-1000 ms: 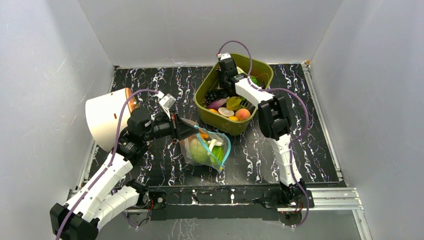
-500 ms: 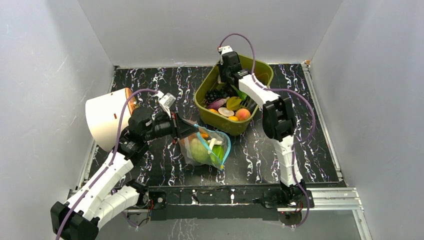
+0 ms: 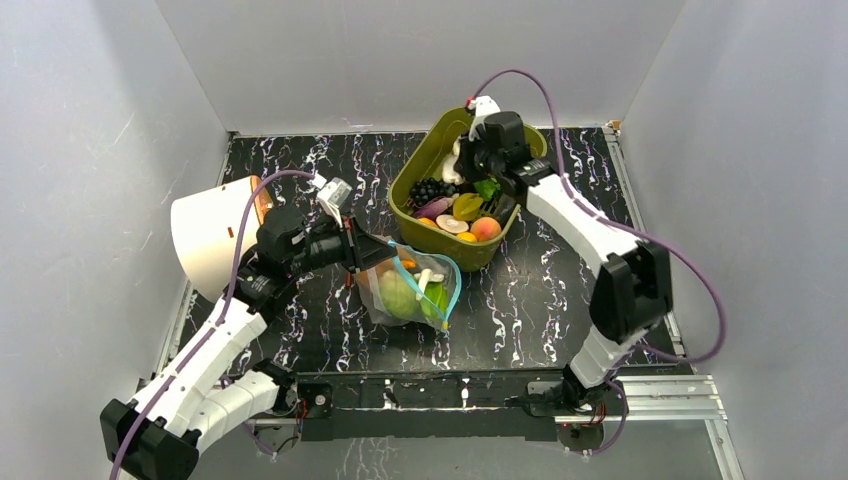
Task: Place the food in the zip-top bag and seal the zipper
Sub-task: Pick up the fake vegetable from the bin, then place the fake vegetable in the zipper food storage bag, then adjust the zipper food storage bag at the center of the board.
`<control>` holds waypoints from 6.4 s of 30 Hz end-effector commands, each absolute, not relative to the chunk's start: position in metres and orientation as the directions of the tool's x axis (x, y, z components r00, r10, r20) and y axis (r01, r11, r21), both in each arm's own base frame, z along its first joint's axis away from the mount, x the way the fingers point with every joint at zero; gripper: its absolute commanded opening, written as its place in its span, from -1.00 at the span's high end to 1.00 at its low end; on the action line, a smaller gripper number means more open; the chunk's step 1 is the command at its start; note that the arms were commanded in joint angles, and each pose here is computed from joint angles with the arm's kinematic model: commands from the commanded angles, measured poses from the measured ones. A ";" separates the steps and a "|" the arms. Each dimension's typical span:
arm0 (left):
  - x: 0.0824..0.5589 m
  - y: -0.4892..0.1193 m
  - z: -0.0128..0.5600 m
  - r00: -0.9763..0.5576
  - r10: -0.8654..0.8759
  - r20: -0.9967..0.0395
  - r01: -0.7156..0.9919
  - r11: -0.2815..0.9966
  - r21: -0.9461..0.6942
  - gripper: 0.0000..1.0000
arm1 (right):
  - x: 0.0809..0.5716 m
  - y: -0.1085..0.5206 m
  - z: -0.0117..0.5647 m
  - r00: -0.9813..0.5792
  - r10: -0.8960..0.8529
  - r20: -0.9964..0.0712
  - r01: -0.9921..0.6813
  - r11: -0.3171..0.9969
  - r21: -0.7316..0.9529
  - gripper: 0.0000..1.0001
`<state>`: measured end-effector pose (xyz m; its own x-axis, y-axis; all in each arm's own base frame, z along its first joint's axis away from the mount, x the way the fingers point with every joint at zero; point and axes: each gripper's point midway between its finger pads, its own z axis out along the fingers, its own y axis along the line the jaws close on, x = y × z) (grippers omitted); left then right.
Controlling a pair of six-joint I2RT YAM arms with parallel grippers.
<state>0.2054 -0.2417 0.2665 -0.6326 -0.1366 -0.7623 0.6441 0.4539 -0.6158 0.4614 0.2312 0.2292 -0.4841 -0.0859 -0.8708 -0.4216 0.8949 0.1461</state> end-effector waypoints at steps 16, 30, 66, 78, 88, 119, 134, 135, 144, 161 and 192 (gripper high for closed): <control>0.205 -0.239 0.303 -0.591 -0.231 -0.773 0.653 0.425 -0.627 1.00 | 0.247 0.236 0.317 -0.390 0.063 -0.919 -0.779 0.509 0.366 1.00; 0.206 -0.242 0.308 -0.602 -0.248 -0.759 0.648 0.403 -0.646 1.00 | 0.184 0.241 0.304 -0.455 0.046 -0.889 -0.841 0.307 0.446 1.00; 0.195 -0.254 0.305 -0.663 -0.225 -0.714 0.651 0.298 -0.698 1.00 | 0.233 0.304 0.267 -0.330 0.050 -0.943 -0.840 0.440 0.317 0.98; 0.200 -0.260 0.306 -0.679 -0.249 -0.690 0.641 0.256 -0.723 1.00 | 0.237 0.321 0.243 -0.366 0.048 -0.929 -0.811 0.474 0.344 0.76; 0.202 -0.261 0.305 -0.682 -0.252 -0.687 0.638 0.254 -0.727 1.00 | 0.238 0.282 0.241 -0.328 -0.037 -0.944 -0.749 0.619 0.236 0.07; 0.192 -0.261 0.306 -0.676 -0.171 -0.717 0.673 0.254 -0.695 1.00 | 0.146 0.228 0.207 0.496 -0.471 -0.730 -0.852 -0.104 -0.512 -0.09; 0.184 -0.263 0.300 -0.708 -0.146 -0.691 0.661 0.208 -0.721 1.00 | 0.159 0.251 0.190 0.643 -0.501 -0.579 -0.726 -0.160 -0.668 -0.07; 0.184 -0.264 0.299 -0.711 -0.141 -0.689 0.660 0.205 -0.723 1.00 | 0.159 0.253 0.188 0.648 -0.504 -0.571 -0.722 -0.168 -0.671 -0.05; 0.181 -0.264 0.303 -0.724 -0.111 -0.680 0.653 0.205 -0.729 1.00 | 0.139 0.271 0.205 0.677 -0.426 -0.600 -0.715 -0.187 -0.674 1.00; 0.183 -0.263 0.296 -0.723 -0.079 -0.686 0.654 0.243 -0.717 0.60 | 0.114 0.272 0.212 0.598 -0.376 -0.708 -0.796 -0.169 -0.582 1.00; 0.122 -0.195 0.275 -0.593 -0.023 -0.805 0.700 0.480 -0.529 -0.06 | 0.156 0.385 0.291 -0.156 -0.041 -0.987 -0.955 0.261 0.140 1.00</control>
<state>0.1329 -0.1999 0.2838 -0.4686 0.0086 -0.8834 0.7912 0.4488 -0.4154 0.1442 0.3724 0.2373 -0.1437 -0.2339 -0.9616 -0.9719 0.2167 0.0925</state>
